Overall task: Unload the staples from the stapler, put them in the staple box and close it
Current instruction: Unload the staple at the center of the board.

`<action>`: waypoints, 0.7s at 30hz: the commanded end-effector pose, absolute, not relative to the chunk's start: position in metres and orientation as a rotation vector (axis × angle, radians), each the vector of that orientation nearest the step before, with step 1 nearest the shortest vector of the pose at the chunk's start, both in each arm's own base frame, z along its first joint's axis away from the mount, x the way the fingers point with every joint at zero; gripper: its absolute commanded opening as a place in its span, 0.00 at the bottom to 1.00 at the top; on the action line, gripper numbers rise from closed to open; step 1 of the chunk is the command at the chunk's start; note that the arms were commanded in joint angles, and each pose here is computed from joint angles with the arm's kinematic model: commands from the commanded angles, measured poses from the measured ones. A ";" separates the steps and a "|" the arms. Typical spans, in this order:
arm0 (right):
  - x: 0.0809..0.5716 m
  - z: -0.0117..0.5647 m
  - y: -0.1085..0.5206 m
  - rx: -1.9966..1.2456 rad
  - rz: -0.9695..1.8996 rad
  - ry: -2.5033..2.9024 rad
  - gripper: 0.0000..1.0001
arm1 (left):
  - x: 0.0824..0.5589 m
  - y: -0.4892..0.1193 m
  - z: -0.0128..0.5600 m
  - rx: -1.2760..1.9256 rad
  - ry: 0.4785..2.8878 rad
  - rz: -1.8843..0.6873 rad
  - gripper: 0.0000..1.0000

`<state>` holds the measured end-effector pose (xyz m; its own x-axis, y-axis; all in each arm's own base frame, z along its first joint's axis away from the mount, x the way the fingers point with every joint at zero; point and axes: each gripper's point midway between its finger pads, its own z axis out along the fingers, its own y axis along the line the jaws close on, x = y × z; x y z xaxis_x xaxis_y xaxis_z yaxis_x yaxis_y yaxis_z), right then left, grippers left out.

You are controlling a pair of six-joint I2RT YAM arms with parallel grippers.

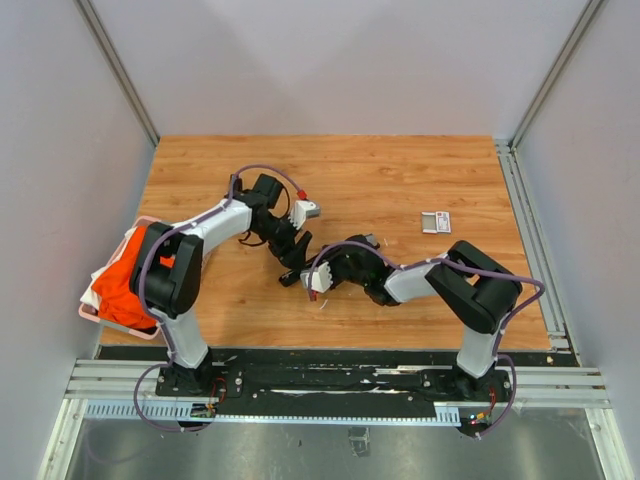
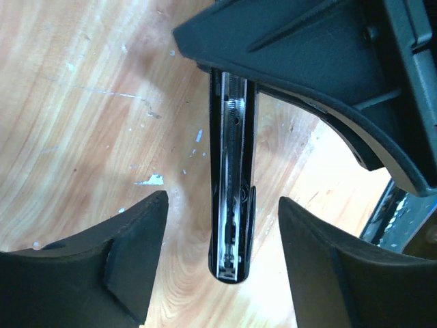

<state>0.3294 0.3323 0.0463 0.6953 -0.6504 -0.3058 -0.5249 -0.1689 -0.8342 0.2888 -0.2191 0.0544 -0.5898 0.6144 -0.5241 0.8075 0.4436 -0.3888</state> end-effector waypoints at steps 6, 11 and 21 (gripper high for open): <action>0.325 0.073 0.329 -1.879 -0.092 0.963 0.01 | 0.325 -0.207 0.124 1.104 2.247 -0.805 0.90; 0.315 0.074 0.324 -1.945 -0.013 1.055 0.01 | 0.339 -0.184 0.146 1.012 2.223 -0.717 0.91; 0.293 0.095 0.327 -1.987 0.219 1.287 0.01 | 0.333 -0.137 0.147 0.911 2.231 -0.552 0.91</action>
<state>0.3061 0.3306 0.0764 0.5767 -0.6981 -0.4244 -0.7558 -0.2587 -0.6015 0.3363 -0.1537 0.1451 -0.5461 0.4611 -0.6994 0.7536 0.6351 -0.1697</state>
